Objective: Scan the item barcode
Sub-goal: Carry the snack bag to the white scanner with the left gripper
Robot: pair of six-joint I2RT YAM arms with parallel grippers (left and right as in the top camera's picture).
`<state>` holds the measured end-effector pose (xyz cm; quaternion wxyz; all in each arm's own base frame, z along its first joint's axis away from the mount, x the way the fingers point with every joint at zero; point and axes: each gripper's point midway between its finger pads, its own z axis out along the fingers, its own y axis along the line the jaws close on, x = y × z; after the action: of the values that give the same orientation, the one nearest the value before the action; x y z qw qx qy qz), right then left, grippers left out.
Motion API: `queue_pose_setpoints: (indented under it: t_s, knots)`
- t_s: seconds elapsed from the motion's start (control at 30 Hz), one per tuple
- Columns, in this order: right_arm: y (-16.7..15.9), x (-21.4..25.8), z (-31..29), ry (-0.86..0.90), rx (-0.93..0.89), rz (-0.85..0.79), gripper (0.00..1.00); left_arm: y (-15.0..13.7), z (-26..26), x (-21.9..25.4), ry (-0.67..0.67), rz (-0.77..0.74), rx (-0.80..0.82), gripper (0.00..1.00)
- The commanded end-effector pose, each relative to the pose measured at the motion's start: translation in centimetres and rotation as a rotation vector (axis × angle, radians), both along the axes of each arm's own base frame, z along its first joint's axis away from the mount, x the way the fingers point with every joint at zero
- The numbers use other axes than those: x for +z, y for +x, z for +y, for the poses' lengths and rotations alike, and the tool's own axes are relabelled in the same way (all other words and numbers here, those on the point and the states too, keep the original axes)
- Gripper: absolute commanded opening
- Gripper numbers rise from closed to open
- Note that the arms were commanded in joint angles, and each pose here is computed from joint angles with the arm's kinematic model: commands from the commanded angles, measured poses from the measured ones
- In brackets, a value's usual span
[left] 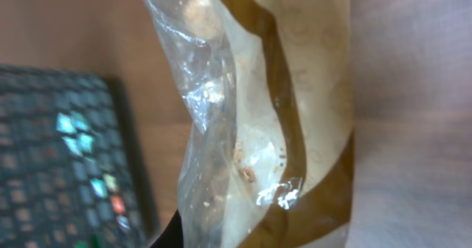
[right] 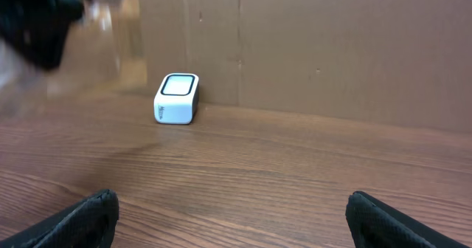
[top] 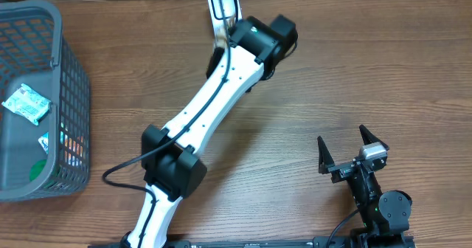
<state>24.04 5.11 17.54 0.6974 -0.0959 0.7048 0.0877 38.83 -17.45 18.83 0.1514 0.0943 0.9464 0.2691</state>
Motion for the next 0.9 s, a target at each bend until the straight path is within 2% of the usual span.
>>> queue_pose_setpoints:
  t_s: [0.0,0.17,0.3,0.4,0.57,0.6,0.67,0.77,0.83,0.87]
  knots:
    - [0.1,-0.2,-0.3,0.005,-0.016,-0.002,1.0,-2.4,-1.0,-5.3,-0.066,0.148,0.118,0.04]
    - [0.1,-0.2,-0.3,0.005,-0.016,-0.002,1.0,-3.2,-0.7,-9.2,-0.044,0.162,0.25,0.04]
    - [0.1,-0.2,-0.3,0.005,-0.016,-0.002,1.0,-3.7,-2.0,-11.9,-0.127,0.159,0.353,0.04]
    - [0.1,-0.2,-0.3,0.005,-0.016,-0.002,1.0,-3.9,-3.3,-13.7,-0.207,0.182,0.371,0.04]
    - [0.1,-0.2,-0.3,0.005,-0.016,-0.002,1.0,-3.5,-4.1,-14.6,-0.25,0.176,0.37,0.04]
    - [0.1,-0.2,-0.3,0.005,-0.016,-0.002,1.0,-3.3,-4.3,-14.6,-0.258,0.17,0.369,0.09]
    - [0.1,-0.2,-0.3,0.005,-0.016,-0.002,1.0,-3.1,-4.6,-14.7,-0.272,0.164,0.367,0.26]
    - [0.1,-0.2,-0.3,0.005,-0.016,-0.002,1.0,-2.6,-5.1,-14.8,-0.294,0.155,0.341,0.7]
    - [0.1,-0.2,-0.3,0.005,-0.016,-0.002,1.0,-2.2,-5.4,-14.8,-0.305,0.148,0.322,0.83]
    - [0.1,-0.2,-0.3,0.005,-0.016,-0.002,1.0,-2.0,-5.5,-14.9,-0.311,0.144,0.319,0.87]
